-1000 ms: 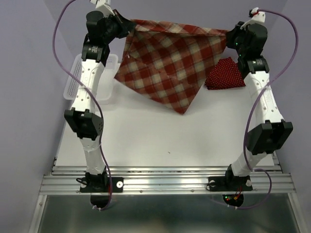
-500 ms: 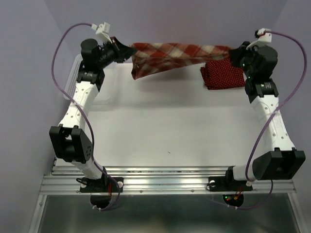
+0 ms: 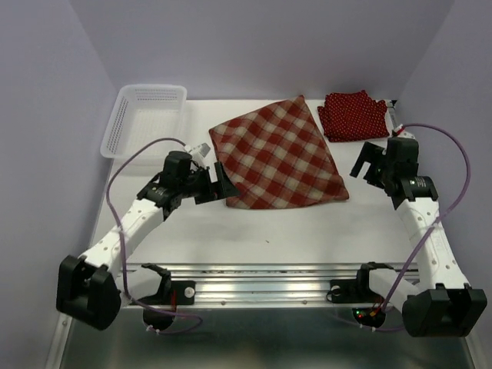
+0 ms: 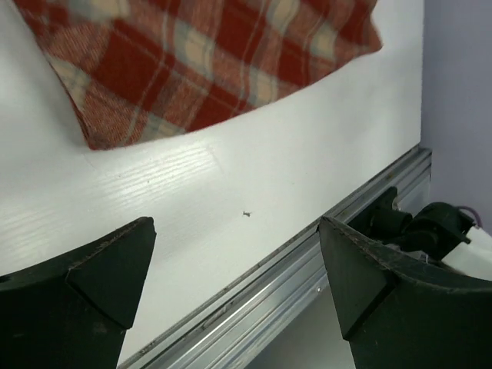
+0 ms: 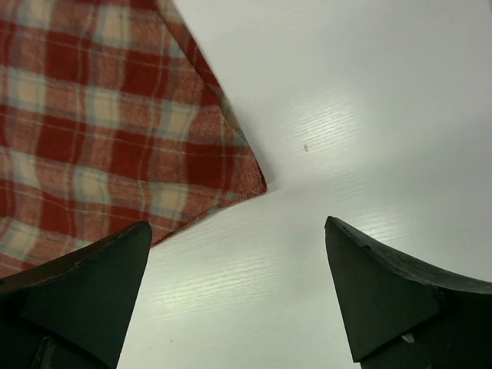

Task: Fold and stack the skirts
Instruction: Flatten the skirt out

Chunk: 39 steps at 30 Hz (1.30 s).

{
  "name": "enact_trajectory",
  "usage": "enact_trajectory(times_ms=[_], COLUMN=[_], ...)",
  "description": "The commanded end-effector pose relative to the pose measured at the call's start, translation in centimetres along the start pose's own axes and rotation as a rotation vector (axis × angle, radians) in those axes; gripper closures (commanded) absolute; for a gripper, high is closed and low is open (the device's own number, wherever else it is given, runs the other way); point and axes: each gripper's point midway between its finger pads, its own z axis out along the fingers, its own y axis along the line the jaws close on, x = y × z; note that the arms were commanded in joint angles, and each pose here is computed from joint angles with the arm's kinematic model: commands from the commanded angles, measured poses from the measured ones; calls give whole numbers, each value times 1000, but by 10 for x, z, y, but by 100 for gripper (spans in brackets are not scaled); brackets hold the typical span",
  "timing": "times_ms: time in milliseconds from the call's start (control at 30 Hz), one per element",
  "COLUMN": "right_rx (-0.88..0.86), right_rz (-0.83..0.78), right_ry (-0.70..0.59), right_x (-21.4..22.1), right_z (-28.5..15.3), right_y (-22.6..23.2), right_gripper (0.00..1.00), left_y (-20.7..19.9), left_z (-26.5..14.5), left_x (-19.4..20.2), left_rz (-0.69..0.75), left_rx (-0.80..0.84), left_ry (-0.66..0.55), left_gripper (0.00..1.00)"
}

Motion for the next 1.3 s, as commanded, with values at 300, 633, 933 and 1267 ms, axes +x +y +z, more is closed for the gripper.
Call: enact_trajectory(times_ms=[300,633,933,1267], right_rx=[-525,-343,-106,20], right_rz=[14,-9,64,161], right_ry=[61,291,489,431], right_x=[-3,71,140,117], right_z=[8,93,133,141], right_y=[106,116,44,-4], right_gripper=[0,0,0,0], left_y=[-42,-21,51,66], left_z=[-37,80,139,106], left_x=[-118,-147,-112,26], left_rz=[143,189,99,-101], left_rx=[-71,-73,-200,-159], left_ry=[-378,-200,-52,165], left_gripper=[1,1,1,1])
